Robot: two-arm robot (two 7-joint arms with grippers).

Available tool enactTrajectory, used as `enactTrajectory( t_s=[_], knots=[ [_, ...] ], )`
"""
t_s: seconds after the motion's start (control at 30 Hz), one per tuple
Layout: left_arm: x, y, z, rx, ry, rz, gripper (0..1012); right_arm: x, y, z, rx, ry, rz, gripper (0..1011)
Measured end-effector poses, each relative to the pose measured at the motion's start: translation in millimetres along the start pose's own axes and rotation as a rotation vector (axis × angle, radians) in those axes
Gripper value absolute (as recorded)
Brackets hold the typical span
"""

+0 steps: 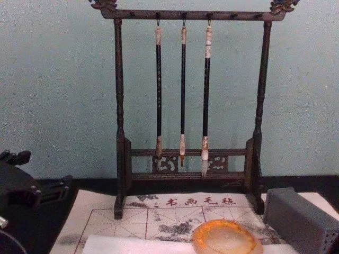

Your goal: Pick up the brush from the inkstone, write on the paper, then place the brush back to its original position.

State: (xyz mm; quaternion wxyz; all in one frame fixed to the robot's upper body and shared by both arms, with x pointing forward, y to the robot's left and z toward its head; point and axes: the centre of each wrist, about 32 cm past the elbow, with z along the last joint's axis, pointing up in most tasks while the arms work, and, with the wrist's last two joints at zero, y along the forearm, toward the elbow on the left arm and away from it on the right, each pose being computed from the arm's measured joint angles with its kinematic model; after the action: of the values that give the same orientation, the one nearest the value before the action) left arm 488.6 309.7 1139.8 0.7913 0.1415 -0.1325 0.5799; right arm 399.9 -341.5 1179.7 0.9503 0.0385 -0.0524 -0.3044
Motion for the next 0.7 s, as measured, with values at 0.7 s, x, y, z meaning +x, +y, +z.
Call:
enactTrajectory(
  t_s=[0.7],
  knots=[
    [0.0,0.0,0.0,0.0,0.0,0.0,1001,-1.2,1.7,-4.5,-0.01,-0.002,0.0,185]
  ],
)
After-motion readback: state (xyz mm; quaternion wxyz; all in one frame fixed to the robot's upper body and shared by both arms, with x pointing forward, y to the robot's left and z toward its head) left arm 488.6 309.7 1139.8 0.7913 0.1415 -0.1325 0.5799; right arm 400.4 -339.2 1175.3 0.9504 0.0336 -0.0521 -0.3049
